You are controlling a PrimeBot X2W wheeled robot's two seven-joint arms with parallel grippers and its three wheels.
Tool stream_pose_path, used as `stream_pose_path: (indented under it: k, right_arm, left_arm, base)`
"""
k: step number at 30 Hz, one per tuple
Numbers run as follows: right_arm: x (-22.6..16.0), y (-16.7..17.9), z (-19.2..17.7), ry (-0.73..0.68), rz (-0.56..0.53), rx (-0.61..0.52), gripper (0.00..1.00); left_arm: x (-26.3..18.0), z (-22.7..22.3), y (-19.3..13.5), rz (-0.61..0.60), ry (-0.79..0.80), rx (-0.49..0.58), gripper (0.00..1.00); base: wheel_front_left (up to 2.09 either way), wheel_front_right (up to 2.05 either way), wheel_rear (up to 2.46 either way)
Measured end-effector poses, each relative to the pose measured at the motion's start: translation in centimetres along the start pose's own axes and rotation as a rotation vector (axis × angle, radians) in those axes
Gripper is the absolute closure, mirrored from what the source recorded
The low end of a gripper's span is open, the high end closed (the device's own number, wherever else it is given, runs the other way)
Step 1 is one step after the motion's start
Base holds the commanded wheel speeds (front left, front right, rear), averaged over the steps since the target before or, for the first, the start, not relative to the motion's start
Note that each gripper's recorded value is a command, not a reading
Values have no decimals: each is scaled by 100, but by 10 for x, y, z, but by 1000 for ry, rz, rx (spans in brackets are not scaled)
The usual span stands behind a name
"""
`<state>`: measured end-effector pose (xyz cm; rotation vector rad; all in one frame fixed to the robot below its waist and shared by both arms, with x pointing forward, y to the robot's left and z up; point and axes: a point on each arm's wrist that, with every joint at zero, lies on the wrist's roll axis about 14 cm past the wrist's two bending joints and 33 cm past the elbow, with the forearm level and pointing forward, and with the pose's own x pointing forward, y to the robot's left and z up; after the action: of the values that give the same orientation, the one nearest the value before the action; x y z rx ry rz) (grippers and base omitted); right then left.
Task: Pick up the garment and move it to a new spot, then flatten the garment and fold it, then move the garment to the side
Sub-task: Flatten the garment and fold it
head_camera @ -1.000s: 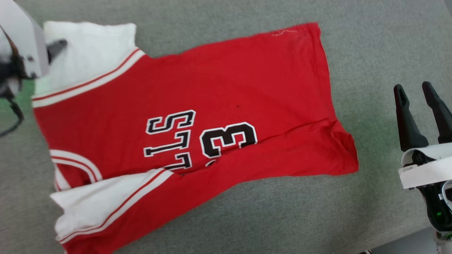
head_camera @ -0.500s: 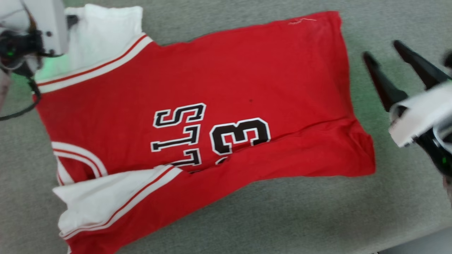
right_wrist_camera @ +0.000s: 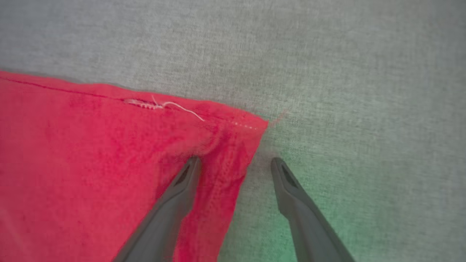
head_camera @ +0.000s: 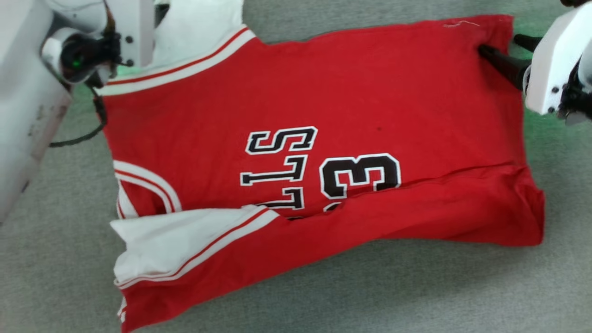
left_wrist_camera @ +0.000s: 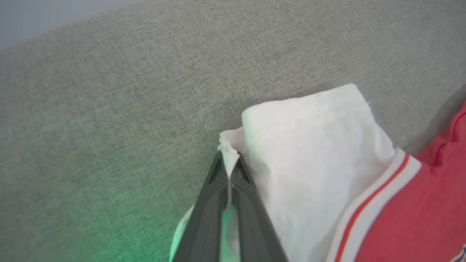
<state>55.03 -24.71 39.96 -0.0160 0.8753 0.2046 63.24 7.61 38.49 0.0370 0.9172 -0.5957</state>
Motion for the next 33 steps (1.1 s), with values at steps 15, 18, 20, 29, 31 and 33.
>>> stream_pose_path:
  k: [15,18,20,29,31,33]
  right_arm:
    - [-8,12,29,-78,29,-46,100]
    - [-22,17,33,-119,39,-61,100]
    - [-33,21,32,-137,48,-73,100]
    - [-83,37,13,-198,117,-102,100]
    - [-90,40,6,-197,132,-108,100]
    - [-95,43,-4,-190,147,-117,100]
  left_arm:
    - [-32,12,-23,-33,-182,25,100]
    - [-54,24,-37,-59,-271,31,100]
    - [-68,23,-46,-77,-306,42,100]
    - [-154,-8,-70,-142,-453,35,100]
    - [-172,-24,-70,-150,-477,4,100]
    - [-190,-42,-70,-151,-493,-22,100]
  base:
    - [0,0,0]
    - [0,0,0]
    - [0,0,0]
    - [0,0,0]
    - [0,0,0]
    - [0,0,0]
